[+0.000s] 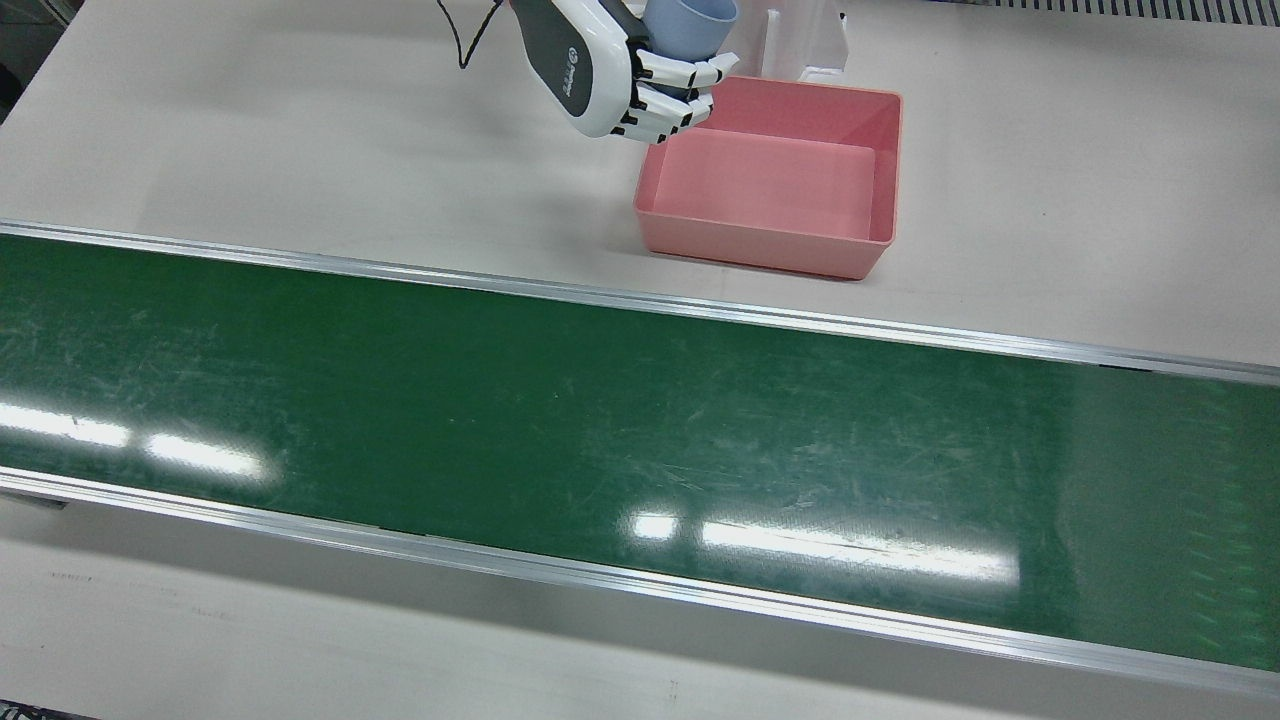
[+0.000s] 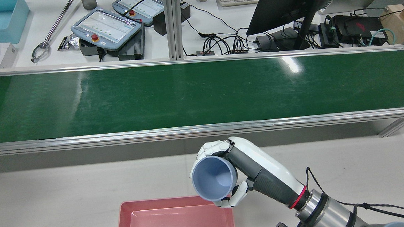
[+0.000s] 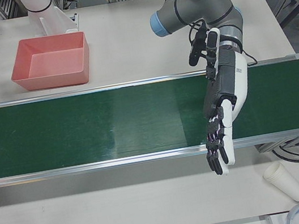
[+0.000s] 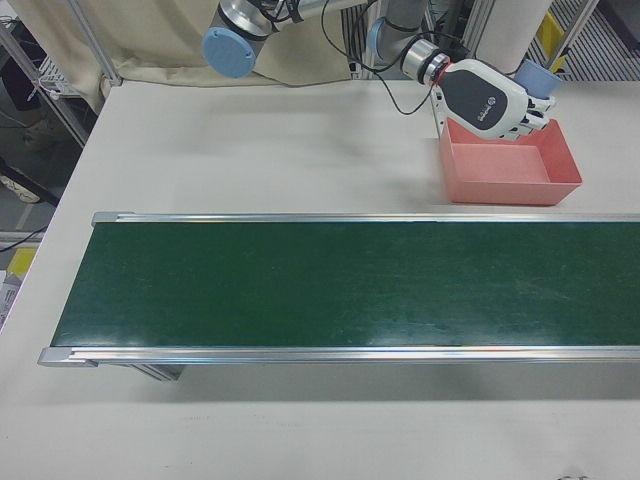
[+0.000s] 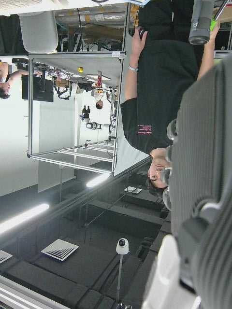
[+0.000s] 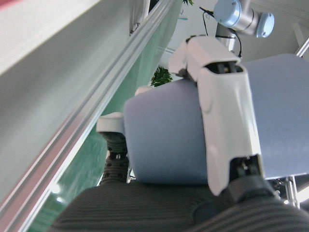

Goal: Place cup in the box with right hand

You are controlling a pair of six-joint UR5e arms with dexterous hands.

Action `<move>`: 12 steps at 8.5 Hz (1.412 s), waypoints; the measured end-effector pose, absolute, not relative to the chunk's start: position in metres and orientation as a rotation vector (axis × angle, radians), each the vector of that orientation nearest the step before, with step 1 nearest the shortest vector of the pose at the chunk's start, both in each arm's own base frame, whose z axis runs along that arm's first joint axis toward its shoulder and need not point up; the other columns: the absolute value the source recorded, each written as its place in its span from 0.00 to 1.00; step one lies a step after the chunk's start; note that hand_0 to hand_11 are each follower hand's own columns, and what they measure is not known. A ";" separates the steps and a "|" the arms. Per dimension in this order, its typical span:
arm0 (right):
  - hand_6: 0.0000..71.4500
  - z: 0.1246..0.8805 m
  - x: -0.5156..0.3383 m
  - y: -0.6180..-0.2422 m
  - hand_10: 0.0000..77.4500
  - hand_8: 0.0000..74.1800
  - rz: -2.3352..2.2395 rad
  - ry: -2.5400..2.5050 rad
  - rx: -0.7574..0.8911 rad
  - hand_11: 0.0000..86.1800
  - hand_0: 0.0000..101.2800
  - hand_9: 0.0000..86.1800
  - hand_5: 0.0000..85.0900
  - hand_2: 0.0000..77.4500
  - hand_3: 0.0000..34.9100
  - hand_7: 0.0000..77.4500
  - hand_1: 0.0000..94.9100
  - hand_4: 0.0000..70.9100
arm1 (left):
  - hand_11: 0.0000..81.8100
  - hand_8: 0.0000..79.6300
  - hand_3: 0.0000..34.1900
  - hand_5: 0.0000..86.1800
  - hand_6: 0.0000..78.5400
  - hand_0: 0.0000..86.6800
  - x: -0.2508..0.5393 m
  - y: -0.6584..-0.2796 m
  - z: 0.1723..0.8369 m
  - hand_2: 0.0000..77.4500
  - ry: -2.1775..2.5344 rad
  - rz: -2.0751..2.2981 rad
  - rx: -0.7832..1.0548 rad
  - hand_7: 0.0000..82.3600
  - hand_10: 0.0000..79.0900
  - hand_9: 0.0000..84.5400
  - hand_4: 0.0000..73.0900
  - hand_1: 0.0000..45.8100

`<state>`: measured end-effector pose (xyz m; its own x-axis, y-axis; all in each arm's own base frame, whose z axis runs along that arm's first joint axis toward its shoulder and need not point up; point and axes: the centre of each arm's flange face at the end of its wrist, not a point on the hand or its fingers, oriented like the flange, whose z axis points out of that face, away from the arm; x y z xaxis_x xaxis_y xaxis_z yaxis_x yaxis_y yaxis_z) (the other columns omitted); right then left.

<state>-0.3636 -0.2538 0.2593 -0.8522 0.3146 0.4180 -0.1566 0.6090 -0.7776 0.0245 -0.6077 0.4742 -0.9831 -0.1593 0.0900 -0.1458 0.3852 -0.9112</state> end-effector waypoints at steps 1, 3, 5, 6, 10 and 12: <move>0.63 0.263 -0.379 -0.240 0.68 0.78 1.167 -2.289 -0.150 0.81 0.78 0.56 0.33 0.61 0.00 0.75 0.20 0.38 | 0.00 0.00 0.00 0.00 0.00 0.00 0.024 -0.608 0.474 0.00 2.604 -1.711 -0.287 0.00 0.00 0.00 0.01 0.01; 0.50 0.274 -0.407 -0.223 0.40 0.78 1.138 -2.266 -0.194 0.60 0.68 0.56 0.32 0.61 0.00 0.86 0.20 0.33 | 0.00 0.00 0.00 0.00 0.00 0.00 0.024 -0.608 0.474 0.00 2.604 -1.711 -0.286 0.00 0.00 0.00 0.01 0.01; 0.09 0.278 -0.417 -0.216 0.23 0.78 1.128 -2.259 -0.210 0.47 0.63 0.56 0.23 0.61 0.00 0.84 0.20 0.21 | 0.00 0.00 0.00 0.00 0.00 0.00 0.025 -0.608 0.474 0.00 2.604 -1.711 -0.287 0.00 0.00 0.00 0.01 0.01; 0.02 0.279 -0.418 -0.215 0.01 0.81 1.127 -2.257 -0.212 0.15 0.58 0.59 0.04 0.61 0.00 0.44 0.20 0.08 | 0.00 0.00 0.00 0.00 0.00 0.00 0.025 -0.608 0.474 0.00 2.604 -1.711 -0.288 0.00 0.00 0.00 0.01 0.01; 0.01 0.281 -0.419 -0.214 0.00 0.29 1.128 -2.252 -0.212 0.01 0.50 0.19 0.03 0.43 0.00 0.02 0.05 0.12 | 0.00 0.00 0.00 0.01 0.00 0.00 0.025 -0.608 0.474 0.00 2.604 -1.711 -0.287 0.00 0.00 0.00 0.01 0.01; 0.01 0.282 -0.420 -0.213 0.00 0.09 1.128 -2.249 -0.214 0.01 0.49 0.06 0.03 0.26 0.00 0.01 0.09 0.13 | 0.00 0.00 0.00 0.01 0.00 0.00 0.025 -0.608 0.474 0.00 2.604 -1.711 -0.288 0.00 0.00 0.00 0.01 0.01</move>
